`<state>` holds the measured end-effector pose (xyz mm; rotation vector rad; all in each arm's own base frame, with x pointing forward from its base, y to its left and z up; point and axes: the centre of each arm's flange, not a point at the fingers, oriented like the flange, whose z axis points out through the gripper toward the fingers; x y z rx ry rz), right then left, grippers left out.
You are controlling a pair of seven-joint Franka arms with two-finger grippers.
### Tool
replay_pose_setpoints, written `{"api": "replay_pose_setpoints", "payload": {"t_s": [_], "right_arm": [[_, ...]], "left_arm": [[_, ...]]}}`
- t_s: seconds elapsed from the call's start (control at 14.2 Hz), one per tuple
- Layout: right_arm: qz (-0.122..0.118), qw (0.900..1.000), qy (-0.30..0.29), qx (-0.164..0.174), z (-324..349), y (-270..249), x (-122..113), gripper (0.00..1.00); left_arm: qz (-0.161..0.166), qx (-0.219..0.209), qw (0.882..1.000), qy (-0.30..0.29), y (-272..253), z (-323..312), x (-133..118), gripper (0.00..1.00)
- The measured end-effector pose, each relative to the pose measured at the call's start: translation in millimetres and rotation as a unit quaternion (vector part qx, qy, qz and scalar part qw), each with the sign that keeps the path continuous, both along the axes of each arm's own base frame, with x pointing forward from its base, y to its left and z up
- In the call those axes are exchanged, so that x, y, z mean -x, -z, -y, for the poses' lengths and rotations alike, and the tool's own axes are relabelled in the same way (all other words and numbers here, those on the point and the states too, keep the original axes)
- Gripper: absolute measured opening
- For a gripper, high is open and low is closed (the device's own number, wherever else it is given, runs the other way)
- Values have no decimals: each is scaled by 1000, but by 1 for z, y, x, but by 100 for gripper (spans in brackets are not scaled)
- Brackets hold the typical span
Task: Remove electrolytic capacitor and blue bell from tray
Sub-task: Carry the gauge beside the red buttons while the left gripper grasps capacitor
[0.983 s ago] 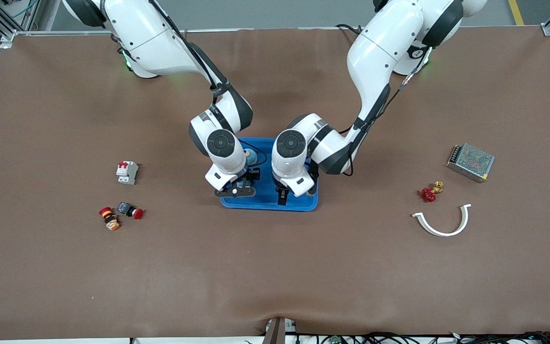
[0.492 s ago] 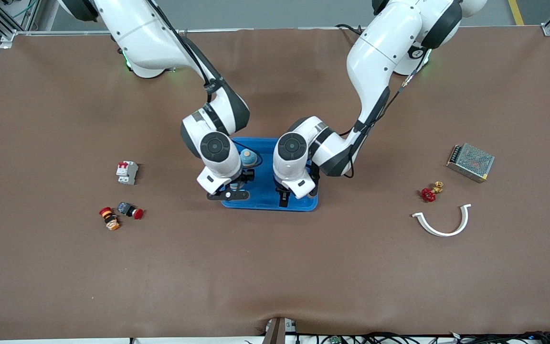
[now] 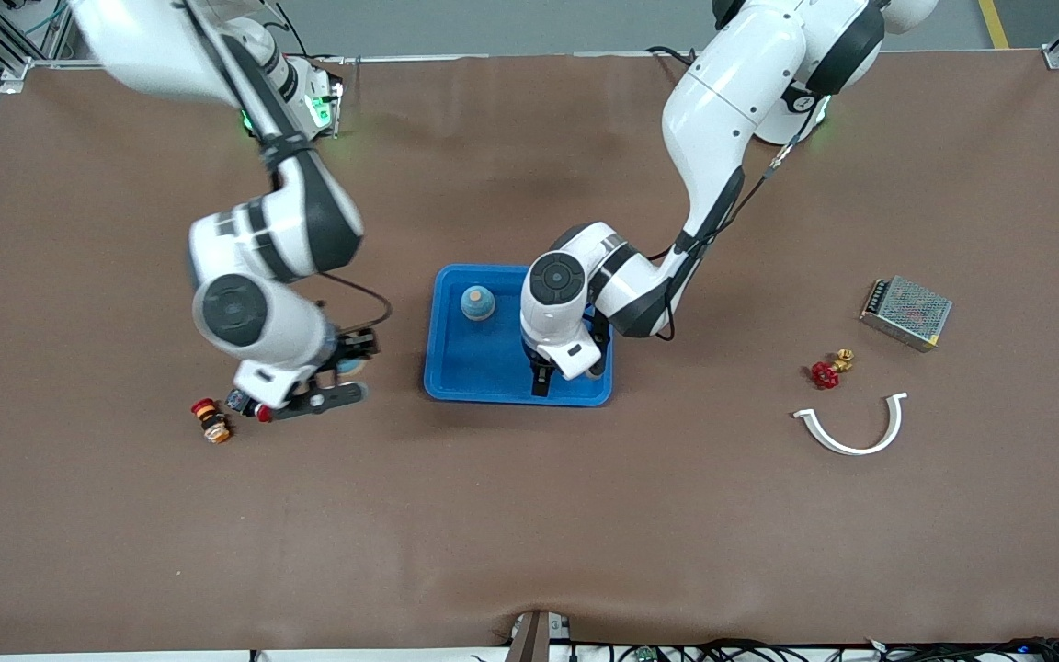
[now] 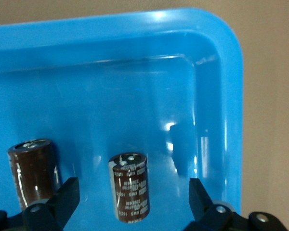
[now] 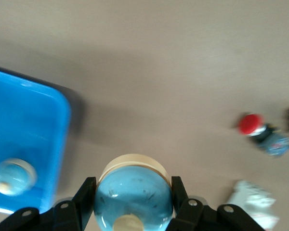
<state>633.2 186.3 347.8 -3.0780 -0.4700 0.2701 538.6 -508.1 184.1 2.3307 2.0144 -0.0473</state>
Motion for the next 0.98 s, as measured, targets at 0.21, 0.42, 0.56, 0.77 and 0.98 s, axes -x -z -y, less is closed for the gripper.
{"api": "replay_pose_setpoints", "payload": {"t_s": [0.21, 0.42, 0.56, 0.77, 0.98], "right_arm": [[-5, 998, -61, -27, 124, 4, -22, 67], [-7, 994, -97, -47, 215, 13, -23, 67], [-7, 991, -120, -55, 242, 21, -21, 67], [-2, 987, -150, -62, 274, 45, -9, 67], [15, 984, -167, -61, 307, 81, 11, 67]], "left_arm": [[0, 0, 1000, 0, 0, 1, 0, 100], [1, 0, 1000, 0, 0, 0, 0, 90], [1, -1, 1000, 0, 0, 0, 0, 85], [1, 0, 1000, 0, 0, 0, -1, 52], [3, 0, 1000, 6, -1, 0, -2, 34]]}}
